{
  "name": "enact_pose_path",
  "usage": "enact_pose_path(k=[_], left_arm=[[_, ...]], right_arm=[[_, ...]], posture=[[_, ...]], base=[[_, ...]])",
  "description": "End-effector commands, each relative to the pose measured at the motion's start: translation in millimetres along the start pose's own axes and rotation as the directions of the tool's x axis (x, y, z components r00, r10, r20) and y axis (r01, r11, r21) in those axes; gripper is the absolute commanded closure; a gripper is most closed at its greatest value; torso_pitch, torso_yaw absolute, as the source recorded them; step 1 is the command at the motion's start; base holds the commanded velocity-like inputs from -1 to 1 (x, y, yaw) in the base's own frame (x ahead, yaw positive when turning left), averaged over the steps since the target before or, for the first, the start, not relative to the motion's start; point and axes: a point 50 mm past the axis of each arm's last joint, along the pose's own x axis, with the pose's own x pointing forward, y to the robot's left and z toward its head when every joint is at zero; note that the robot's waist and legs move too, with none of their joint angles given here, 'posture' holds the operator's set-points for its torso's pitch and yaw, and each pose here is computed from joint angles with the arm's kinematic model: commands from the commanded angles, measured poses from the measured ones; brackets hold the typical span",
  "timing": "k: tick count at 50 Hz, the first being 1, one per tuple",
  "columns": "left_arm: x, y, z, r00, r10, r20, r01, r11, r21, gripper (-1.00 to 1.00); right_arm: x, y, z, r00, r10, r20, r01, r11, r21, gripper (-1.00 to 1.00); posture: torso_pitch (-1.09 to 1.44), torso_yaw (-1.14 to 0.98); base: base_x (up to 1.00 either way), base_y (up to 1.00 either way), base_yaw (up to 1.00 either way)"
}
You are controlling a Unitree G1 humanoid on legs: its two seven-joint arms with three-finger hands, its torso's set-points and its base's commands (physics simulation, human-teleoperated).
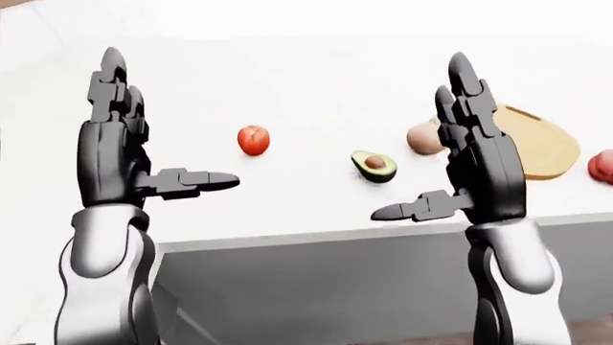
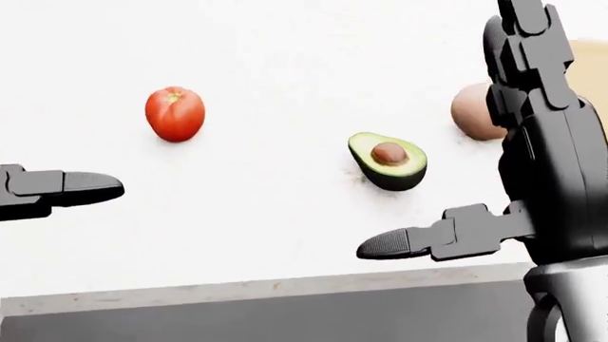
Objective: Place the avocado, onion, tomato and bell pepper on the cutting board.
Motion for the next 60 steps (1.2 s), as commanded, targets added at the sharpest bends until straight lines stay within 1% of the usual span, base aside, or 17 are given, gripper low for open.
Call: enact_pose_path(k=[1, 5, 7, 10, 13, 14, 17, 21, 26, 33, 38, 44, 53, 54, 55, 57, 60], left_arm=[[-0.4, -1.3, 11.4, 0.998, -0.004, 0.068, 0.004, 1.0, 0.001, -1.0], [-0.4, -1.4, 10.5, 0.998, -0.003, 0.066, 0.003, 1.0, 0.0, -1.0], [-0.4, -0.9, 10.6, 0.998, -0.003, 0.066, 0.003, 1.0, 0.0, -1.0], [-0.9, -1.8, 9.9, 0.998, -0.009, 0.065, 0.009, 1.0, 0.001, -1.0], [1.3, -2.4, 12.8, 0.997, -0.011, 0.07, 0.011, 1.0, -0.002, -1.0], [1.7, -3.0, 13.1, 0.997, -0.012, 0.071, 0.012, 1.0, -0.003, -1.0], [3.5, -4.5, 14.1, 0.997, -0.017, 0.074, 0.017, 1.0, -0.002, -1.0], [2.8, -5.4, 11.6, 0.997, -0.021, 0.07, 0.022, 1.0, -0.005, -1.0], [1.5, -5.3, 11.4, 0.997, -0.027, 0.069, 0.028, 0.999, -0.016, -1.0], [0.1, -5.3, 8.2, 0.997, -0.027, 0.067, 0.028, 0.999, -0.016, -1.0], [0.0, -5.5, 7.8, 0.997, -0.023, 0.067, 0.024, 1.0, -0.015, -1.0], [1.7, -7.1, 9.4, 0.997, -0.026, 0.068, 0.027, 1.0, -0.014, -1.0], [3.0, -8.9, 9.9, 0.997, -0.032, 0.066, 0.033, 0.999, -0.016, -1.0], [2.9, -8.7, 9.9, 0.997, -0.032, 0.066, 0.033, 0.999, -0.017, -1.0], [3.0, -7.8, 10.3, 0.997, -0.029, 0.069, 0.03, 0.999, -0.013, -1.0], [2.9, -7.7, 10.2, 0.997, -0.028, 0.068, 0.029, 0.999, -0.014, -1.0], [3.0, -8.1, 9.8, 0.997, -0.028, 0.067, 0.029, 0.999, -0.015, -1.0]], right_arm=[[-0.1, -2.4, 8.1, 0.999, -0.014, 0.044, 0.014, 1.0, -0.01, -1.0], [0.1, -2.3, 9.7, 0.999, -0.011, 0.047, 0.012, 1.0, -0.015, -1.0], [1.4, -3.1, 6.1, 1.0, -0.013, 0.017, 0.013, 1.0, -0.018, -1.0], [4.2, -1.7, 4.7, 1.0, -0.006, 0.003, 0.006, 0.999, -0.04, -1.0], [16.3, 1.3, -0.5, 0.999, 0.016, -0.045, -0.021, 0.993, -0.112, -1.0], [19.4, 2.1, -0.2, 0.999, 0.022, -0.047, -0.027, 0.994, -0.104, -1.0], [29.7, 5.7, -7.6, 0.995, 0.046, -0.087, -0.06, 0.985, -0.163, -1.0], [37.9, 7.3, -9.0, 0.992, 0.066, -0.107, -0.086, 0.976, -0.198, -1.0], [53.3, 8.9, -14.0, 0.986, 0.09, -0.143, -0.118, 0.972, -0.202, -1.0], [69.8, 8.8, -28.6, 0.977, 0.082, -0.198, -0.12, 0.974, -0.19, -1.0], [70.3, 5.6, -36.7, 0.967, 0.075, -0.242, -0.12, 0.977, -0.178, -1.0], [61.4, -4.4, -37.3, 0.959, 0.044, -0.279, -0.099, 0.978, -0.186, -1.0], [69.2, 0.0, -55.7, 0.95, 0.044, -0.309, -0.102, 0.98, -0.174, -1.0], [68.8, 0.4, -56.4, 0.949, 0.048, -0.312, -0.105, 0.98, -0.17, -0.91], [67.1, 0.4, -55.7, 0.949, 0.052, -0.312, -0.108, 0.98, -0.164, -0.67], [64.6, 0.0, -55.0, 0.948, 0.055, -0.314, -0.111, 0.981, -0.161, -0.49], [63.4, 0.6, -57.3, 0.947, 0.057, -0.316, -0.111, 0.981, -0.156, -0.33]], posture=[[0.0, 0.0], [0.0, 0.0], [0.0, 0.0], [0.0, 0.0], [0.0, 0.0], [0.0, 0.0], [0.0, 0.0], [0.0, 0.0], [0.0, 0.0], [0.0, 0.0], [0.0, 0.0], [0.0, 0.0], [0.0, 0.0], [0.0, 0.0], [0.0, 0.0], [0.0, 0.0], [0.0, 0.0]], base=[[0.0, 0.0, 0.0], [0.0, 0.0, 0.0], [0.0, 0.0, 0.0], [0.0, 0.0, 0.0], [0.0, 0.0, 0.0], [0.0, 0.0, 0.0], [0.0, 0.0, 0.0], [0.0, 0.0, 0.0], [0.0, 0.0, 0.0], [0.0, 0.0, 0.0], [0.0, 0.0, 0.0], [0.0, 0.0, 0.0], [0.0, 0.0, 0.0], [0.0, 0.0, 0.0], [0.0, 0.0, 0.0], [0.0, 0.0, 0.0], [0.0, 0.0, 0.0]])
